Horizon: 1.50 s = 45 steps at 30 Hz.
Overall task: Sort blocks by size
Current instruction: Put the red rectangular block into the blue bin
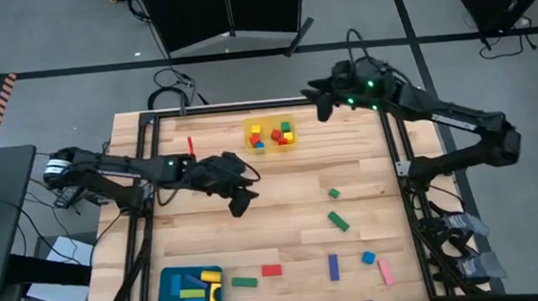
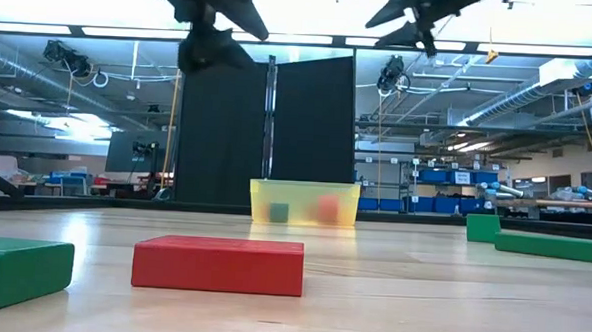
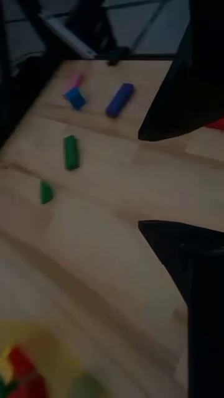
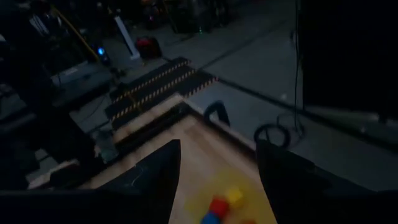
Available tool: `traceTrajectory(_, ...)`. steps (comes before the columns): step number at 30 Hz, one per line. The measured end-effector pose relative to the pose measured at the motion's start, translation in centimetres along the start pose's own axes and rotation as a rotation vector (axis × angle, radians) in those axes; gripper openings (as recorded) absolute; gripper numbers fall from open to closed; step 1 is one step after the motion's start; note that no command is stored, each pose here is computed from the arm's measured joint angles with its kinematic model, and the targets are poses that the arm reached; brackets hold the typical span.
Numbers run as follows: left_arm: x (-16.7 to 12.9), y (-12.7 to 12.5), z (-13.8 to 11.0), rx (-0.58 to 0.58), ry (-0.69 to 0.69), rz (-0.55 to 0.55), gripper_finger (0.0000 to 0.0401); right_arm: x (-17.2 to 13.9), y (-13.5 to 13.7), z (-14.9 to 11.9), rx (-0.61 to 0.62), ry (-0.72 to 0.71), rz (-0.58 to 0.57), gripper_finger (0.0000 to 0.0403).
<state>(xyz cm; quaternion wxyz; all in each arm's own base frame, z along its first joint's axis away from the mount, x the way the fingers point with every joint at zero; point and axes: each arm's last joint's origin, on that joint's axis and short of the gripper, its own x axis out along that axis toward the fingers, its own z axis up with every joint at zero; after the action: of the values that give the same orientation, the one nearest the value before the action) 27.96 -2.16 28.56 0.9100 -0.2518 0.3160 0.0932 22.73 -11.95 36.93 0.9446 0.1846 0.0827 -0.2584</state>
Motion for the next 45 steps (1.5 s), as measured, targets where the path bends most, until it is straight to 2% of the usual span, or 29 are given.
traceTrajectory(5,2.3,0.0,-0.7,0.046,0.116,-0.066,0.0227,-1.2,0.5,-3.7,0.089,0.092,0.035,0.0219)
traceTrajectory(12,4.8,0.3,-1.5,0.088,0.238,-0.176,0.0229,-1.5,3.1,-9.9,0.171,0.228,0.128,0.0218)
traceTrajectory(16,5.3,0.3,-1.5,0.101,0.254,-0.178,0.023,-1.5,5.4,-12.9,0.201,0.288,0.187,0.0217)
traceTrajectory(20,5.7,0.2,-1.3,0.101,0.272,-0.155,0.023,-1.8,7.7,-15.0,0.18,0.332,0.209,0.0217)
traceTrajectory(25,6.7,0.1,-1.0,0.109,0.294,-0.069,0.023,-1.8,9.5,-16.3,0.183,0.329,0.213,0.0217)
traceTrajectory(30,8.7,0.2,-1.4,0.103,0.38,0.005,0.023,-1.9,10.2,-16.7,0.185,0.327,0.242,0.0217)
traceTrajectory(38,12.2,-1.7,-1.5,0.089,0.423,0.001,0.023,-2.8,10.8,-16.4,0.121,0.317,0.322,0.0217)
traceTrajectory(45,13.5,-4.9,-1.7,0.06,0.423,-0.021,0.023,-3.1,11.1,-16.4,0.042,0.369,0.442,0.0217)
